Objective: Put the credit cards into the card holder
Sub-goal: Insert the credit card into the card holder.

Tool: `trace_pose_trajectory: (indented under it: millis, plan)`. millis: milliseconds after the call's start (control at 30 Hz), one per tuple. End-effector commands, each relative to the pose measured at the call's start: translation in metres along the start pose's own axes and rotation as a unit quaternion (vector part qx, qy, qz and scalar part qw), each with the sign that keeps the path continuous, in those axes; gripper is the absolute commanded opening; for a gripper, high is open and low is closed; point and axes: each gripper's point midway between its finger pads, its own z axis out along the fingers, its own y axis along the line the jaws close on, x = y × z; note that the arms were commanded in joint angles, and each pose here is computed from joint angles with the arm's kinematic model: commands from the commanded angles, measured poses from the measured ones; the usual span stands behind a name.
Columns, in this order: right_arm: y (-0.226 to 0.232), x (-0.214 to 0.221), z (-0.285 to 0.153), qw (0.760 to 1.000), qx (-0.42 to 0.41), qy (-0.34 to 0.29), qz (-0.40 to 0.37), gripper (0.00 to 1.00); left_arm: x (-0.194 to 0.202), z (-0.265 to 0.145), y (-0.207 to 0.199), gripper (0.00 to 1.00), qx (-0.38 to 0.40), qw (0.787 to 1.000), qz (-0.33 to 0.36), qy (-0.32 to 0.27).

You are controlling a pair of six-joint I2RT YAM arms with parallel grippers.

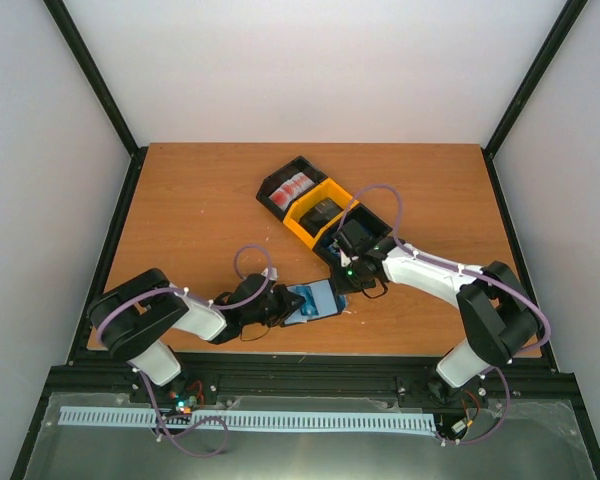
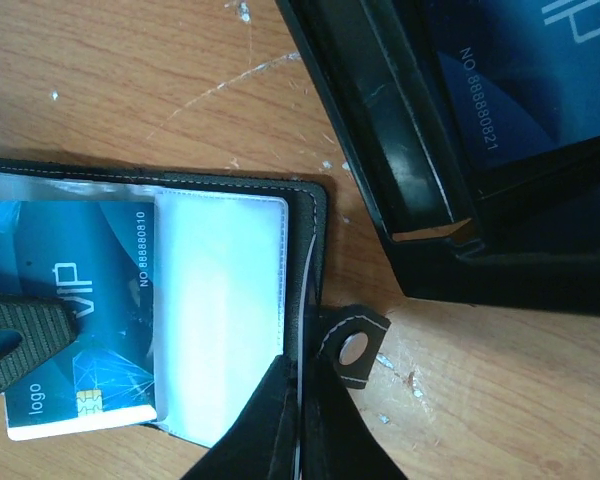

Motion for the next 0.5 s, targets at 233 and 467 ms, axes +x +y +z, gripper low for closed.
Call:
trace_pose_trajectory:
  millis: [233,467]
  plan:
    - [0.009,0.008,-0.001,1.000,-0.024,0.014,-0.007,0.03,0.008,0.012,-0.012,0.06,0.030,0.999,0.007,0.020]
    - [0.011,0.009,0.000,0.999,-0.030,0.015,-0.003,0.03,0.016,0.017,-0.008,0.10,0.013,0.999,0.015,0.046]
